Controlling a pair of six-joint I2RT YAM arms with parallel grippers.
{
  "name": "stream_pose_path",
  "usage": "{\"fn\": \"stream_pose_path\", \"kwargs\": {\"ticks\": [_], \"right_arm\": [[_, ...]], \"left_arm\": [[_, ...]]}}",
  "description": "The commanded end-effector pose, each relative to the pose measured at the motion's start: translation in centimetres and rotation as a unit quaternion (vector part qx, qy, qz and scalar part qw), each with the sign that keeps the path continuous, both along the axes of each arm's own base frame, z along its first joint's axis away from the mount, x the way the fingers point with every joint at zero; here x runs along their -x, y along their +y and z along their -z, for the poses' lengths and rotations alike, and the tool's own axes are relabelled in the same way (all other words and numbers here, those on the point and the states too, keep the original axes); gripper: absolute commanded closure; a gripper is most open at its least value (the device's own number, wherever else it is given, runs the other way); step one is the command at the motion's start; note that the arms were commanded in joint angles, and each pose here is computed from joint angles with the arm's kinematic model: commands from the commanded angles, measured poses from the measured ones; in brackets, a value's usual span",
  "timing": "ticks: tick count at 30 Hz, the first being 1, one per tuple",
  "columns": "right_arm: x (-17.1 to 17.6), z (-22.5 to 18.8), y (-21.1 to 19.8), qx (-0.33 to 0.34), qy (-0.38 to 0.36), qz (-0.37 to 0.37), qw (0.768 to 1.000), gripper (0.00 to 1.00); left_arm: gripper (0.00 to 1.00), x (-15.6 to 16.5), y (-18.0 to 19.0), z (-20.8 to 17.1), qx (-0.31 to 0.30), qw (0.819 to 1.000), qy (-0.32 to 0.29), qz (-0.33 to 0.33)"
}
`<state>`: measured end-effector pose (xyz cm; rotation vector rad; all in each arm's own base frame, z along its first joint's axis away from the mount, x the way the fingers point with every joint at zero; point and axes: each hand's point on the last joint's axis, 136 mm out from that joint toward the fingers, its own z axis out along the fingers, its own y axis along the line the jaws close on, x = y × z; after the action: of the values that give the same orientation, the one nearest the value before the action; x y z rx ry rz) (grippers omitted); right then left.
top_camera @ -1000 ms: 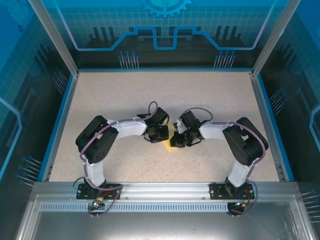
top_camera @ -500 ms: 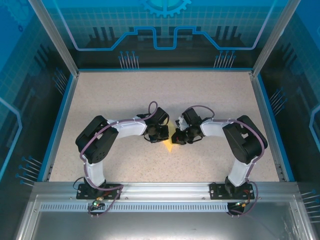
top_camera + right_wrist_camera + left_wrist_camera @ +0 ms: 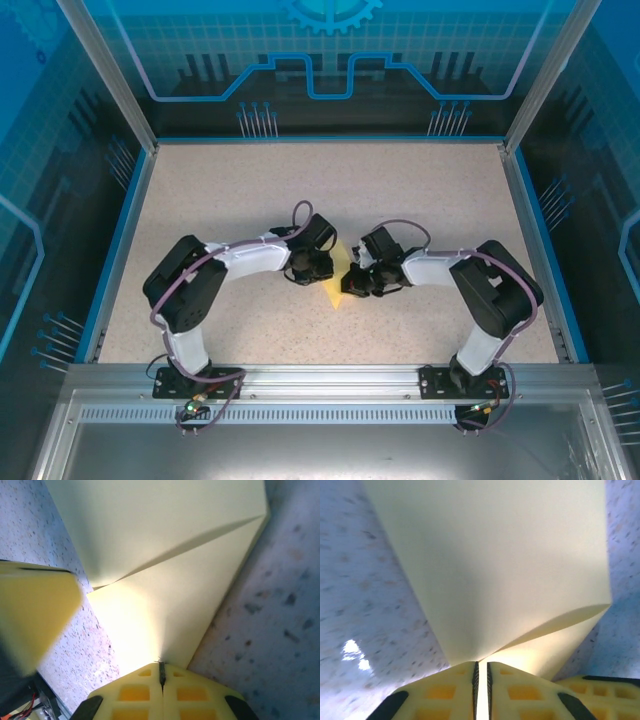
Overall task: Fold a paper plane with a square sheet of paper (pick it up from the middle)
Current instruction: Third fold the triangle at the center of the table.
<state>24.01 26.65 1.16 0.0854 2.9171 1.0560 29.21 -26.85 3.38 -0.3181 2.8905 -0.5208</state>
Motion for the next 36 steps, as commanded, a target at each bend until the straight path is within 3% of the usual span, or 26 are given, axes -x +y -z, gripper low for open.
{"fn": "stream_pose_path", "kwargs": {"ticks": [1, 8, 18, 36], "right_arm": [[1.1, 0.4, 0.1, 0.016, 0.032, 0.038, 0.999, 1.0], [0.7, 0.9, 1.6, 0.009, 0.043, 0.036, 0.998, 1.0], [0.6, 1.7, 2.2, -0.001, 0.055, 0.039, 0.998, 1.0], [-0.4, -1.5, 3.5, -0.041, 0.0, 0.001, 0.999, 1.0]], "left_arm": [[0.8, 0.3, 2.0, -2.7, -0.004, 0.998, -0.027, -0.053], [0.81, 2.9, 2.7, -3.7, 0.065, 0.993, -0.04, -0.088], [1.0, 6.1, 0.5, -2.2, 0.151, 0.985, -0.008, -0.084], [1.0, 7.6, -1.1, 1.5, 0.125, 0.989, 0.046, -0.063]]}}
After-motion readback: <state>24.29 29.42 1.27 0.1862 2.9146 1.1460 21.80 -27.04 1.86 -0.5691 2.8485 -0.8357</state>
